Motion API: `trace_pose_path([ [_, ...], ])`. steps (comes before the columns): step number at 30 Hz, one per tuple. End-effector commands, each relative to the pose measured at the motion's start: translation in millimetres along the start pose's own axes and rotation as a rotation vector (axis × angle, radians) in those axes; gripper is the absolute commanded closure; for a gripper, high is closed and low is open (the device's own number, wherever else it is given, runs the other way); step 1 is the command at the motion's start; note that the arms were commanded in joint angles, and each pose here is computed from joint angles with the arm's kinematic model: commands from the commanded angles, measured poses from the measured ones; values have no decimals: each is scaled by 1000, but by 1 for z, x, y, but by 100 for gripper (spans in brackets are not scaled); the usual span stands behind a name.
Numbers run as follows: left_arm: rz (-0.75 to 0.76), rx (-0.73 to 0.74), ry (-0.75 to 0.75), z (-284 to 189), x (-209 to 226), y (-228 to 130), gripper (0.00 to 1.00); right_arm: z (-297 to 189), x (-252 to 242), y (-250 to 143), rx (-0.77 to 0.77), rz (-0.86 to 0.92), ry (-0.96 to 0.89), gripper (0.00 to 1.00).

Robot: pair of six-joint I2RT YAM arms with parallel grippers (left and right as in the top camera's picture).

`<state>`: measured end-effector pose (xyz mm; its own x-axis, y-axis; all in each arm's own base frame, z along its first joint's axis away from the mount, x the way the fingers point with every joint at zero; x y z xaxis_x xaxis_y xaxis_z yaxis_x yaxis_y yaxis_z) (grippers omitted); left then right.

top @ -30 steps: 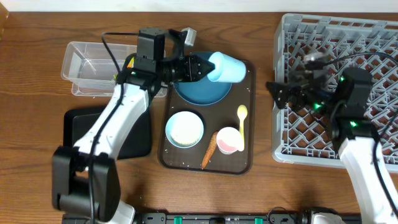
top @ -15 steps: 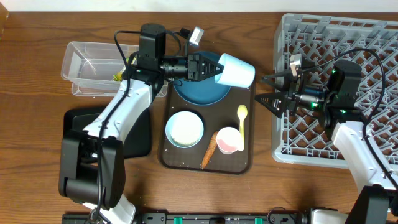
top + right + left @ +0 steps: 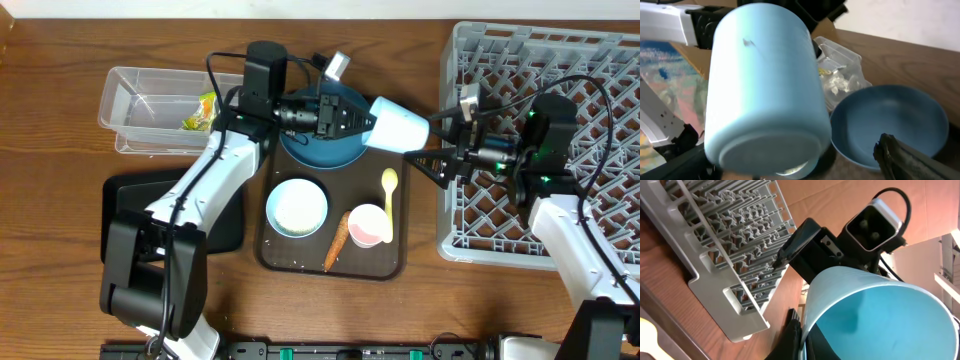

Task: Sort waste into correct bins and load items into the dishwasher rack
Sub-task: 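Lift the cup and hand it to the right gripper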

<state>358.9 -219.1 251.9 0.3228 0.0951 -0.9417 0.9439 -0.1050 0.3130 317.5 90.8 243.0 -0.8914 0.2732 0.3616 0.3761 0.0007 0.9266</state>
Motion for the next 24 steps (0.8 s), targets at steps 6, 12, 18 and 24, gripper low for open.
trace_pose_path([
  [6, 0, 6, -6, 2, -1, 1, 94, 7, 4, 16, -27, -8, 25, 5],
  [12, -7, 2, -3, 2, 0, 1, 94, 11, 7, 20, -32, -10, 41, 7],
  [18, -7, 0, -1, 2, 0, 2, 93, 20, 13, 19, -20, -14, 71, 11],
  [24, -7, 0, -1, 2, 0, 2, 94, 21, 14, 19, -19, -19, 74, 16],
])
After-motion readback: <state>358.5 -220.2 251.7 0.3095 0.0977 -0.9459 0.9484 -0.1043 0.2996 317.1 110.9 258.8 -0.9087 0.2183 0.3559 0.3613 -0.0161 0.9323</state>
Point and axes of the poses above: each gripper's point midway between its finger pads, its own z axis out along the fingers, its own x axis along the line the jaws close on, y = z × x, the point moved 7 cm from there along -z, back along the fingers, and after that the axes turned 5 degrees about -z, right-handed, at the moved point
